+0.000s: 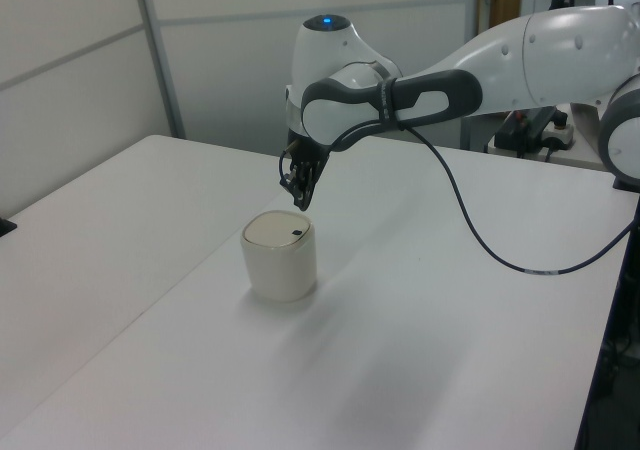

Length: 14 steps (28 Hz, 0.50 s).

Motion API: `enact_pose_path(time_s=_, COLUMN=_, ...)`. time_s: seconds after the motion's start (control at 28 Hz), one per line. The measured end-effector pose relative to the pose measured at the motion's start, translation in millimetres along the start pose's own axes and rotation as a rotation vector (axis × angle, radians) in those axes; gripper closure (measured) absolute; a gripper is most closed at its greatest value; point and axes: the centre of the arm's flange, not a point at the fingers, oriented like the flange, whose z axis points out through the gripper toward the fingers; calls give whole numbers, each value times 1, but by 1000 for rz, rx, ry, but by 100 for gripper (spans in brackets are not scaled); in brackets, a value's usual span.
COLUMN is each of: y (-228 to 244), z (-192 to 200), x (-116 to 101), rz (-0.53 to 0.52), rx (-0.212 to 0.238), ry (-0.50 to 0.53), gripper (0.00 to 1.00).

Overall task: Open the trash can
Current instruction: 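Press the gripper fingertips onto the dark button on the lid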

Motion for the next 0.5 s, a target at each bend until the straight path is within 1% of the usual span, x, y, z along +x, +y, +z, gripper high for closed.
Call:
enact_pose_path(time_s=0.36, y=0, z=33, x=5, rz=-12, rx=-13, ry=23, gripper=99)
enact_pose_path(time_s=0.5, y=-2, z=39, x=5, rz=-14, rx=-13, ry=25, gripper=99)
